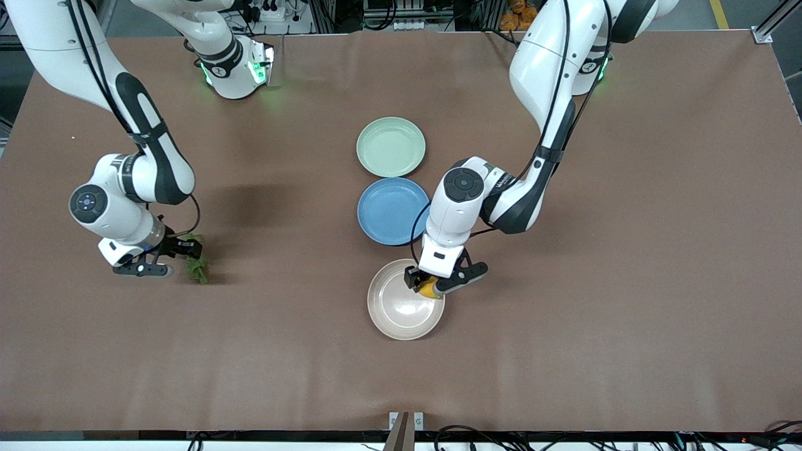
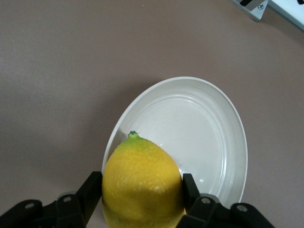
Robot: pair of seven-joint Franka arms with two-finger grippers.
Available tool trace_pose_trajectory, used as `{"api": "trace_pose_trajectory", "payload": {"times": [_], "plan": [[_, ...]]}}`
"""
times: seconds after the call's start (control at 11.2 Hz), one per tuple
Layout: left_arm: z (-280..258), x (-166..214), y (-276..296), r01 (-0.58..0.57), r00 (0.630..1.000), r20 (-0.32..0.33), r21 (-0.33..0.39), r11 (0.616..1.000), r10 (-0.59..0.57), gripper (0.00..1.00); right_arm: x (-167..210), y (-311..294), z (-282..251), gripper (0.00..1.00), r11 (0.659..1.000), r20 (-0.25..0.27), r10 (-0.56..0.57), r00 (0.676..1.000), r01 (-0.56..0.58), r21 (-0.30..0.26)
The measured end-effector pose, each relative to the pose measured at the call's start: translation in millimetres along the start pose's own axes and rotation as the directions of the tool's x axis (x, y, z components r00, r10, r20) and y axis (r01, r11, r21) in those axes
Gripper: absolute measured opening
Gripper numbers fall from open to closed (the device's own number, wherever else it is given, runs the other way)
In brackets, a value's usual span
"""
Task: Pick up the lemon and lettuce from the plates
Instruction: 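Carry the lettuce off the plate with the right gripper and release it, then lift the lemon off the cream plate with the left gripper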
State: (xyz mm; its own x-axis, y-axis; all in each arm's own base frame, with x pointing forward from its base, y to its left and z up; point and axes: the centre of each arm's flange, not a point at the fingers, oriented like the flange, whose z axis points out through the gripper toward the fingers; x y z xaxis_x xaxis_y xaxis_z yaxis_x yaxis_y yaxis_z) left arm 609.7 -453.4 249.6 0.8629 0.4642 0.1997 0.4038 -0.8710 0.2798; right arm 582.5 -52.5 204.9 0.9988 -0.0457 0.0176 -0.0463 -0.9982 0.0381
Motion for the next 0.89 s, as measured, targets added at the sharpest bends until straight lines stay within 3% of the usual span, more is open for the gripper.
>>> {"api": "trace_pose_trajectory", "payload": {"times": [0.18, 0.36, 0.53, 0.89], "plan": [[-9, 4, 3, 0.015, 1.000, -0.005, -0.010, 1.000, -0.015, 0.74, 12, 3, -24, 0.99, 1.000, 0.030, 0.005, 1.000, -0.005, -0.001], [-19, 8, 6, 0.051, 0.999, -0.011, -0.024, 0.998, -0.051, 0.74, 25, 3, -62, 1.00, 1.000, 0.074, 0.004, 0.997, -0.004, 0.001], [-26, 10, 8, 0.090, 0.996, -0.013, -0.033, 0.995, -0.090, 0.74, 33, 3, -90, 1.00, 1.000, 0.082, 0.005, 0.997, -0.005, 0.002], [-27, 11, 9, 0.218, 0.976, -0.009, -0.036, 0.975, -0.218, 0.72, 33, 2, -87, 1.00, 1.000, 0.092, 0.004, 0.996, -0.004, 0.002]]}}
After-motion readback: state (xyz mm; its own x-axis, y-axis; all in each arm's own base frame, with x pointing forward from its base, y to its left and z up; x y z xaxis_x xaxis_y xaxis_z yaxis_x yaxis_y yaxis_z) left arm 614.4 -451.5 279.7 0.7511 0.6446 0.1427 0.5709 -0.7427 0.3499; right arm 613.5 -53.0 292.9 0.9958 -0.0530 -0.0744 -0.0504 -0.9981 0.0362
